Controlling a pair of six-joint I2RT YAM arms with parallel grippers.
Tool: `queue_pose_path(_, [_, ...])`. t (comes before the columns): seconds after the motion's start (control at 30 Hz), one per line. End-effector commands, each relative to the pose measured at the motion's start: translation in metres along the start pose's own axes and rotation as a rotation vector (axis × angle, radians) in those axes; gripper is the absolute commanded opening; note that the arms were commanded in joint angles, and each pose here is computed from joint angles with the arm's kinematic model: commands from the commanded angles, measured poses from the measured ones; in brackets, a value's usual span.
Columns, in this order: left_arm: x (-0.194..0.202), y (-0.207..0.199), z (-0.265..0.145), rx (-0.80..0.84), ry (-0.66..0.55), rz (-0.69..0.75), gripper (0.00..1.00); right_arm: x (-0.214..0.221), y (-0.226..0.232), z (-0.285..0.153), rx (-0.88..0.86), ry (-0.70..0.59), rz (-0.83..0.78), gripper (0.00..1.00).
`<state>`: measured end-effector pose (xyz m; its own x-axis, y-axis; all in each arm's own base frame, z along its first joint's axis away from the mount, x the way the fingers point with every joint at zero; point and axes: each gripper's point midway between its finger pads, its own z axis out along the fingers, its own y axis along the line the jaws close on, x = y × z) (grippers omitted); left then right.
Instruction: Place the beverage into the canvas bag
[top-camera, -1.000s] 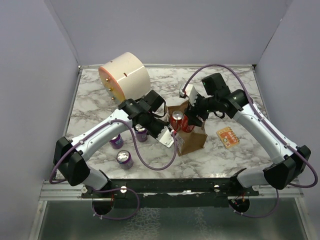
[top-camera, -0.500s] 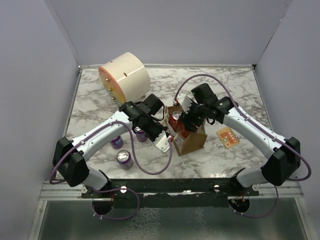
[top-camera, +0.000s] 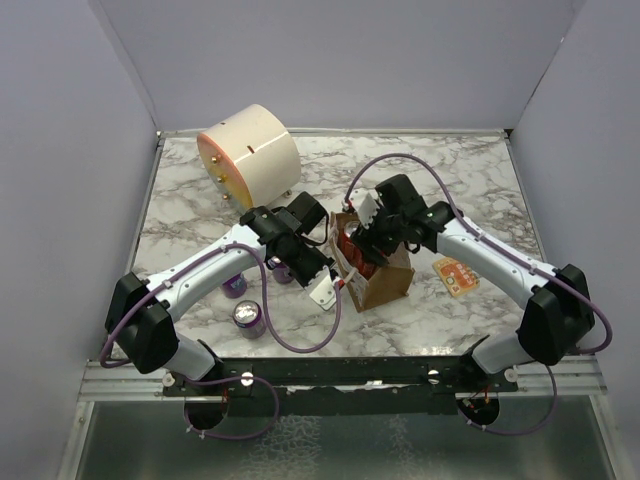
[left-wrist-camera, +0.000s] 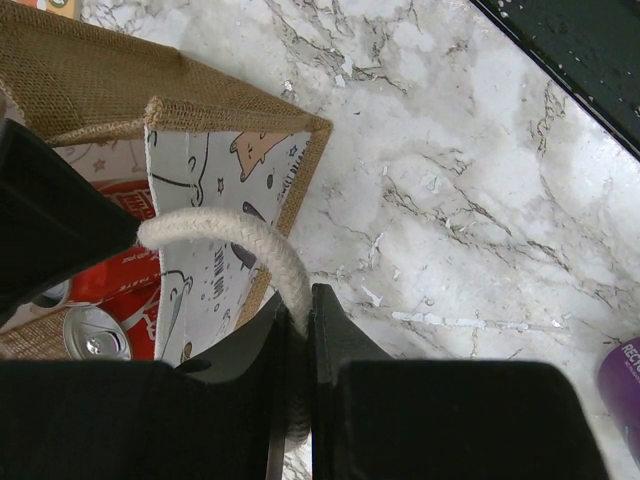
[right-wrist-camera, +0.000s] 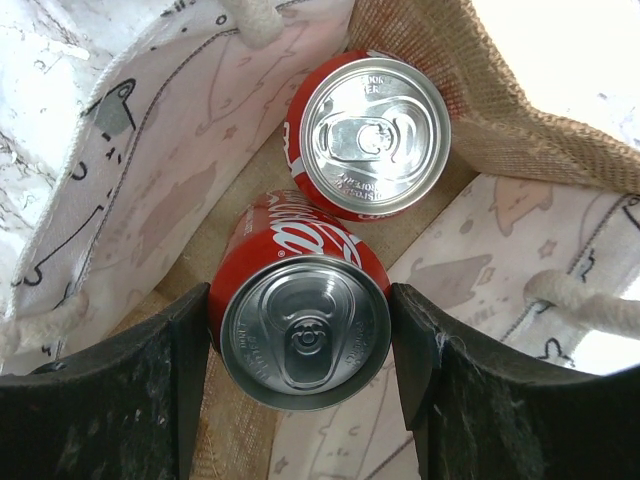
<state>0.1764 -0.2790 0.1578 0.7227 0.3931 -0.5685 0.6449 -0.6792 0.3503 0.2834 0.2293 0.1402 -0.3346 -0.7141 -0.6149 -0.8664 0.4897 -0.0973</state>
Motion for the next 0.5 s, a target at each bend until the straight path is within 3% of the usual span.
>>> queue_pose_path(0.0, [-0.007,-0.002,-0.004,-0.012,-0.013,0.025,0.08,-0.025,-0.009,0.006,0.054,-0.089,0.006,0.11])
queue_pose_path(0.47, [0.001,-0.005,0.004,0.0,-0.005,0.021,0.09,-0.012,-0.008,0.026,0.074,-0.048,0.061,0.16])
